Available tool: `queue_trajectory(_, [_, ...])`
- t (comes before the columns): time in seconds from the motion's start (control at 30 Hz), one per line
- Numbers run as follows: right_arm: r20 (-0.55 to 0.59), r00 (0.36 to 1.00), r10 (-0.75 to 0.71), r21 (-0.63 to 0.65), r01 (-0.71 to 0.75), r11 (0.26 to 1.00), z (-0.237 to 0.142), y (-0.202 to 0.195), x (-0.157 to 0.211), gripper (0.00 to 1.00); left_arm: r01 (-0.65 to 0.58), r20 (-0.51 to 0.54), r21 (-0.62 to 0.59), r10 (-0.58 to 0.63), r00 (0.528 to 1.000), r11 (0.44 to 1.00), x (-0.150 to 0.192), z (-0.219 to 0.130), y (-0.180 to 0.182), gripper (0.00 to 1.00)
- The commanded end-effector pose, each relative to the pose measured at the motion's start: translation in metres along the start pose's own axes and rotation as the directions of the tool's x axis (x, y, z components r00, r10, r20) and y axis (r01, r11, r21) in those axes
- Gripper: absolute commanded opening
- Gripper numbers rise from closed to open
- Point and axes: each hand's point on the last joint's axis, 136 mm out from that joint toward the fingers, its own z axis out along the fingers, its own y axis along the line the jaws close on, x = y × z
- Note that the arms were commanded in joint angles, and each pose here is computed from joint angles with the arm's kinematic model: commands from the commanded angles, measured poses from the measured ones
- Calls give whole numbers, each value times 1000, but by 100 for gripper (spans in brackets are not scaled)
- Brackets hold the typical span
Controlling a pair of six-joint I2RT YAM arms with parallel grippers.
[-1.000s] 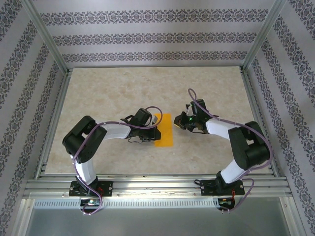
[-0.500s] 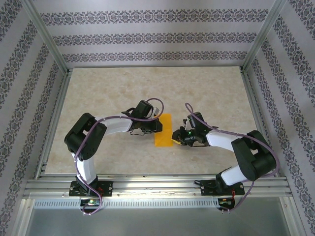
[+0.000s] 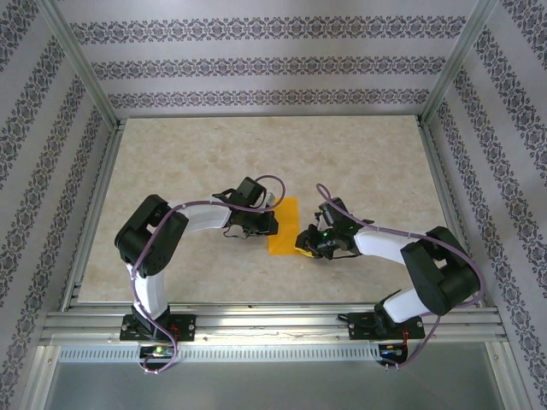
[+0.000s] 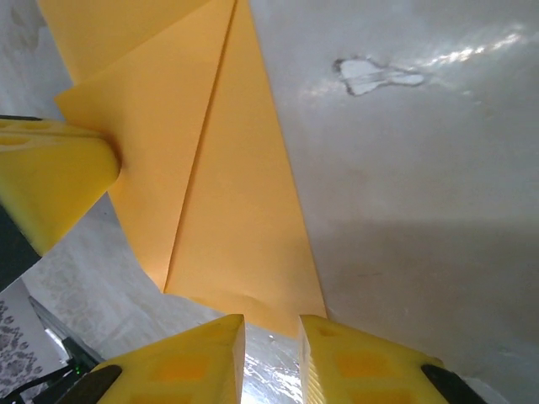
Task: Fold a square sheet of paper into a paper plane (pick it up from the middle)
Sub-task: Turn over the paper at the center of the table.
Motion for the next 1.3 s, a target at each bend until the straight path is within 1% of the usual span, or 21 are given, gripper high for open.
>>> queue_trajectory(0.0, [3,1000,-8,43,8,999,0,-2,-1,25,16,-38,-42,-17,999,999,8,6,20,11])
queue_trajectory(0.37, [-18,1000,-5,38,5,999,9,3,-3,26,25,-47,-40,-27,999,999,12,8,22,10])
queue_trajectory(0.67, [-14,1000,-6,28,6,1000,17,7,-10,26,32,-45,-30,-34,998,999,14,9,22,9])
queue_trajectory(0.73, [-2,1000,-13,10,14,1000,17,14,-14,29,31,-42,-30,-32,999,999,13,9,22,9])
queue_trajectory(0.93, [12,999,-51,-36,51,998,20,36,-29,33,38,-49,-34,-40,998,999,15,12,24,9])
queue_trajectory(1.27, [49,997,-54,-68,58,996,21,50,-60,38,34,-50,-36,-36,998,999,15,11,25,8])
